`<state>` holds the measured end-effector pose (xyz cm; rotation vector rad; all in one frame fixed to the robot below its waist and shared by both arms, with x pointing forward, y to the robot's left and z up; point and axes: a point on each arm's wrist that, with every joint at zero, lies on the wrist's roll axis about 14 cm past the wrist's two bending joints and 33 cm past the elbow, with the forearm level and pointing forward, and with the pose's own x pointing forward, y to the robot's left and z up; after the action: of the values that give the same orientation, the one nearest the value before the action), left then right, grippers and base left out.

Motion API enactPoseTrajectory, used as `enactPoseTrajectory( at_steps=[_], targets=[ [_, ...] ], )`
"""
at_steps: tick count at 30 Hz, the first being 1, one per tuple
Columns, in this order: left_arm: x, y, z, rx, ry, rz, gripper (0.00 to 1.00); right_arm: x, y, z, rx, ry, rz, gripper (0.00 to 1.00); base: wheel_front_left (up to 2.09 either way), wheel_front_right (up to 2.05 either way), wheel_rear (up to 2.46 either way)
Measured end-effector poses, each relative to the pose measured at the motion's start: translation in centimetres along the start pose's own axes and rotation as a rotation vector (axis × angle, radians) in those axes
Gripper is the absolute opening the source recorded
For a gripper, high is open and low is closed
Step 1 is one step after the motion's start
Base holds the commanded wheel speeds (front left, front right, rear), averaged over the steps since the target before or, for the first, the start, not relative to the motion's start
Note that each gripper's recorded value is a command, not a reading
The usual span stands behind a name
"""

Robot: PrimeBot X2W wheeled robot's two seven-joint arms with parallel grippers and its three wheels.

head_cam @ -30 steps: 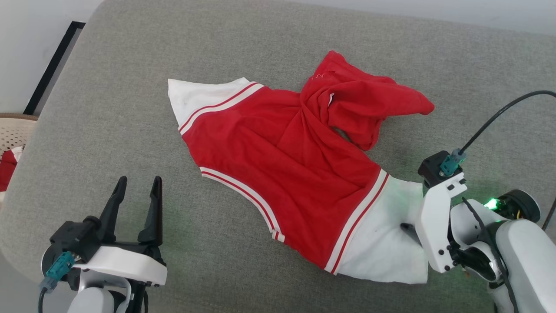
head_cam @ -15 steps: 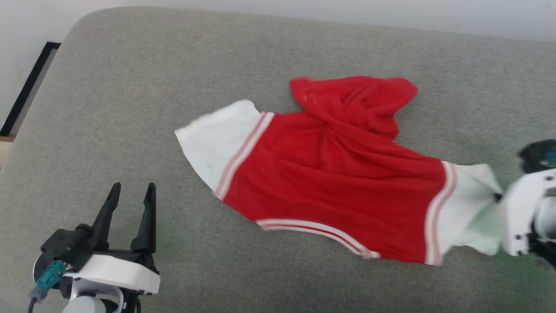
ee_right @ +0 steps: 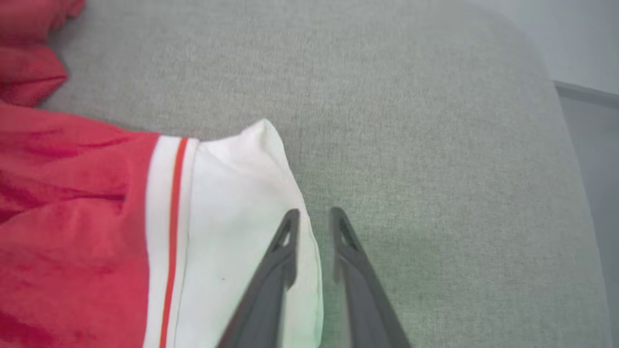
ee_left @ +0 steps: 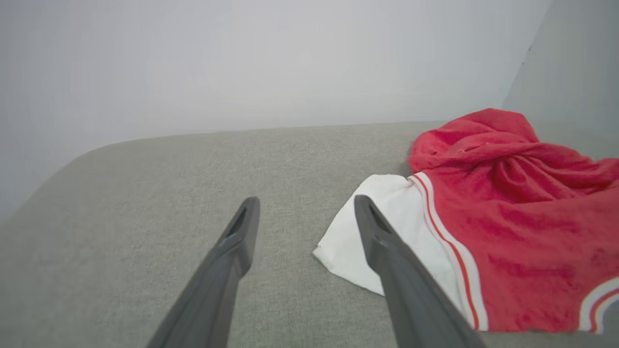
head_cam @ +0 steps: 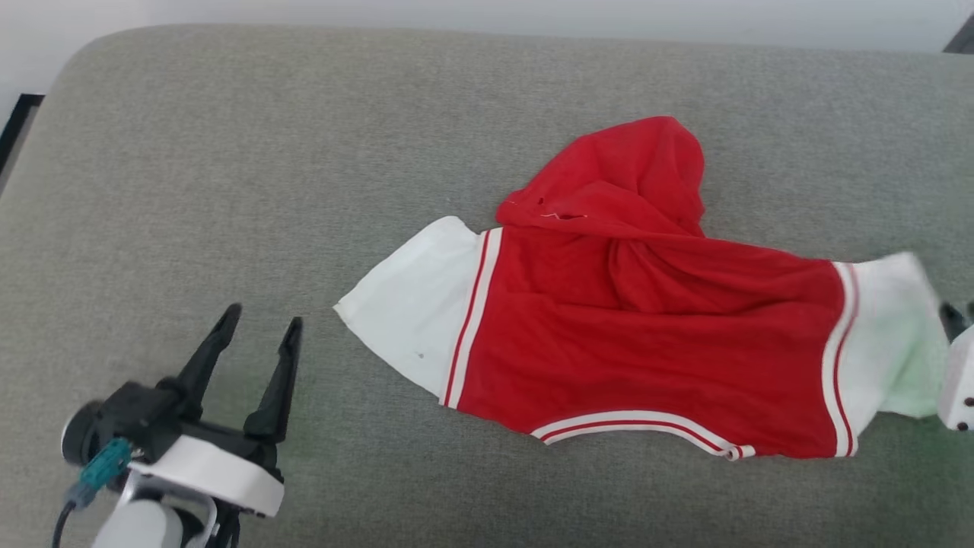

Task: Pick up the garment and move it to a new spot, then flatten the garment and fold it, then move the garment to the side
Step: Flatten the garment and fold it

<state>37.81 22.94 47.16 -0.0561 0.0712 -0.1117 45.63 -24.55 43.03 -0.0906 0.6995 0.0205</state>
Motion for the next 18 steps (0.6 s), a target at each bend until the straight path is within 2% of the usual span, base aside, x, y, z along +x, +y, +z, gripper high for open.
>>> enactPoseTrajectory(
  at_steps=[3, 8, 14, 18],
  targets=[
    [0.9, -1.5, 0.2, 0.063, 0.019, -0.114, 1.0, -0.4, -0.5, 0.9, 0.019, -0.091, -0.037, 1.0, 0.0, 0.0, 0.0],
    [1.8, -2.1, 0.3, 0.173, 0.077, -0.27, 1.0, -1.8, 0.0, 2.2, 0.069, -0.255, -0.052, 1.0, 0.0, 0.0, 0.0],
    [0.9, -4.9, -3.4, 0.341, 0.32, -0.566, 1.0, -4.3, -0.4, 3.1, 0.106, -0.412, -0.088, 1.0, 0.0, 0.0, 0.0],
    [0.4, -6.4, -5.8, 0.454, 0.483, -0.721, 1.0, -6.0, -1.8, 2.1, 0.146, -0.455, -0.139, 1.0, 0.0, 0.0, 0.0]
  ],
)
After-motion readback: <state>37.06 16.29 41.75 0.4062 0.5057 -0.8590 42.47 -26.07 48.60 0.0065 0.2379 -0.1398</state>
